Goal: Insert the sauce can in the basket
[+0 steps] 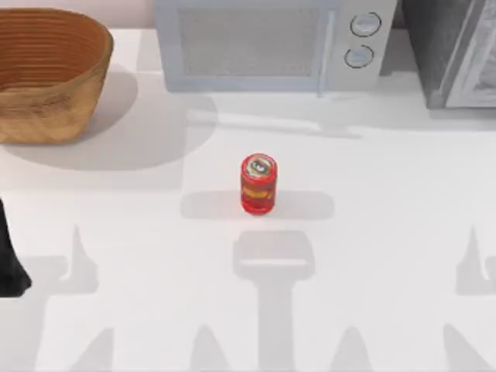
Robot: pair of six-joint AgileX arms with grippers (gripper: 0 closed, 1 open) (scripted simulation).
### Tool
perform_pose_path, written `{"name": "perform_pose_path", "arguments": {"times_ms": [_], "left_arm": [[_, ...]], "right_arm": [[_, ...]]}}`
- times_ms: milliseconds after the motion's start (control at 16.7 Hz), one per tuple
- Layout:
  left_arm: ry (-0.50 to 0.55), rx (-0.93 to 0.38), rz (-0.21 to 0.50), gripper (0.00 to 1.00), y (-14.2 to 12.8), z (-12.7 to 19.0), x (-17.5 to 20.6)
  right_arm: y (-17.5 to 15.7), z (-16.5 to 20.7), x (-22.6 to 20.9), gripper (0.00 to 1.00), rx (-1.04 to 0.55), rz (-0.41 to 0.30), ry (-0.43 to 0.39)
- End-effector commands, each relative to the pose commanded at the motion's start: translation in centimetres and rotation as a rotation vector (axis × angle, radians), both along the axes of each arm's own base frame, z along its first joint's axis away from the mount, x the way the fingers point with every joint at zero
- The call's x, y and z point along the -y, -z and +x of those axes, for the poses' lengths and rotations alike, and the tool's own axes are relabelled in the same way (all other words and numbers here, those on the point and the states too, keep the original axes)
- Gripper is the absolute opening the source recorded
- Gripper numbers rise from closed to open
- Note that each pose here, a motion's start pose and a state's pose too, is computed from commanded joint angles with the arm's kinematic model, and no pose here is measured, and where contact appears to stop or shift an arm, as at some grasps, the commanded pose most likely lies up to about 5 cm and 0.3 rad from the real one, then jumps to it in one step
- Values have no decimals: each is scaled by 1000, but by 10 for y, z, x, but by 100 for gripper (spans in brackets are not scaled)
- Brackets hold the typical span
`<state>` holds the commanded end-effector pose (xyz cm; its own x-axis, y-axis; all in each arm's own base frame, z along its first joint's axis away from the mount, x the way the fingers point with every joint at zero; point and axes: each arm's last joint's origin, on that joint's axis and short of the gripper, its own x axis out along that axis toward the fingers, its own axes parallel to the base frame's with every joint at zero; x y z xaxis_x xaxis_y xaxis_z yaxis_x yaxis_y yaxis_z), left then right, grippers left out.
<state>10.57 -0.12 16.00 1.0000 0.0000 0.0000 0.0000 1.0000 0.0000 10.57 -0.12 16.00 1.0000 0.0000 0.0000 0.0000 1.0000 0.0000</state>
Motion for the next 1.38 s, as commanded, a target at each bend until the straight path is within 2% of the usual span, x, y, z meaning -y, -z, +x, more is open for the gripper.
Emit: {"name": "perform_pose_path", "arguments": {"times_ms": [300, 660, 900, 1080, 1200, 1380], "left_arm": [[34, -1, 0, 100, -6, 2, 1], [244, -6, 3, 100, -41, 29, 10], [455, -7, 5, 100, -64, 73, 22], [633, -7, 6, 100, -66, 119, 34], [754, -6, 8, 100, -57, 152, 43], [934, -3, 10, 100, -27, 199, 58]], "right_arm": [[0, 0, 0, 100, 0, 0, 0], [0, 0, 0, 100, 0, 0, 0], [0, 0, 0, 100, 0, 0, 0], [0, 0, 0, 100, 0, 0, 0], [0, 0, 0, 100, 0, 0, 0], [0, 0, 0, 100, 0, 0, 0]]}}
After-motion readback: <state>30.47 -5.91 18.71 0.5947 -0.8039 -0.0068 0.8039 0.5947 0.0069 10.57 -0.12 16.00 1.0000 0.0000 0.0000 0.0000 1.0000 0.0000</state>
